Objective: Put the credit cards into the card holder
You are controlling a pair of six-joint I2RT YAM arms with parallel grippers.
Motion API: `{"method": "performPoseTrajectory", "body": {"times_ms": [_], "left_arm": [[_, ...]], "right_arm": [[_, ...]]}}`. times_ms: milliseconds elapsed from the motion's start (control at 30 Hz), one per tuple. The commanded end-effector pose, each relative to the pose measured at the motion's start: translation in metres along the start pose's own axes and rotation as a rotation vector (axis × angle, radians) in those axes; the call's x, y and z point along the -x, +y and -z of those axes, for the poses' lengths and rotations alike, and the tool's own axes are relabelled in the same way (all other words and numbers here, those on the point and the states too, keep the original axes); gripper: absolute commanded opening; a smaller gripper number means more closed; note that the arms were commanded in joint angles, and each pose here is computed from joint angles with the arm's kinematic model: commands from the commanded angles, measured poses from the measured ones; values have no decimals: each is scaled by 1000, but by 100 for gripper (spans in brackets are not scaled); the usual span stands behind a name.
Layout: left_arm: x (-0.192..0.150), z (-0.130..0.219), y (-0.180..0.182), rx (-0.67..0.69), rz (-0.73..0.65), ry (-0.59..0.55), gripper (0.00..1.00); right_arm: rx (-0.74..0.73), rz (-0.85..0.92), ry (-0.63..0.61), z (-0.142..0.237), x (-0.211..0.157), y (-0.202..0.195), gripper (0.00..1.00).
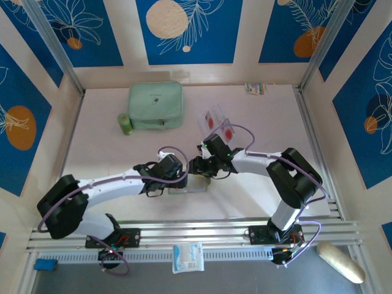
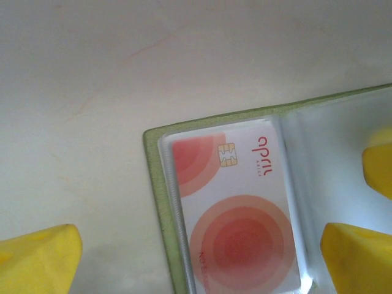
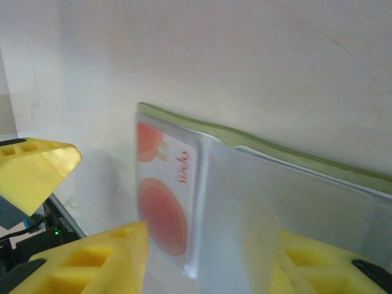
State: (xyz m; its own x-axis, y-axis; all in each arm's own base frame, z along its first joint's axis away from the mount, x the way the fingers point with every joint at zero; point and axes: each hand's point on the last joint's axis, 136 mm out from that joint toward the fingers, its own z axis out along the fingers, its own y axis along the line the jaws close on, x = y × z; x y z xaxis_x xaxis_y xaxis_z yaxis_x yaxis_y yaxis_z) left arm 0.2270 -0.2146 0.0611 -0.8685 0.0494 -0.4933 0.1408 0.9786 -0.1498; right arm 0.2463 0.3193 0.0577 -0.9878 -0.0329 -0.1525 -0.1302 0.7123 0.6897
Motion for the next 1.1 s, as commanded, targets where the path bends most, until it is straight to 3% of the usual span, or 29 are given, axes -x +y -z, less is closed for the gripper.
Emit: {"method": "performPoseTrajectory", "body": {"times_ms": [0, 300, 667, 1067], "left_arm": [[5, 12, 15, 41, 12, -36, 100], [9, 30, 34, 55, 60, -86, 100], [10, 37, 43, 59, 86, -111, 100], [10, 35, 43, 57, 93, -114, 100]], "right_arm": [[38, 36, 15, 6, -4, 27, 50], [37, 55, 51, -17, -9, 46, 52], [-3, 28, 99, -56, -15, 38, 52], [16, 35, 89, -47, -12, 45, 52]]}}
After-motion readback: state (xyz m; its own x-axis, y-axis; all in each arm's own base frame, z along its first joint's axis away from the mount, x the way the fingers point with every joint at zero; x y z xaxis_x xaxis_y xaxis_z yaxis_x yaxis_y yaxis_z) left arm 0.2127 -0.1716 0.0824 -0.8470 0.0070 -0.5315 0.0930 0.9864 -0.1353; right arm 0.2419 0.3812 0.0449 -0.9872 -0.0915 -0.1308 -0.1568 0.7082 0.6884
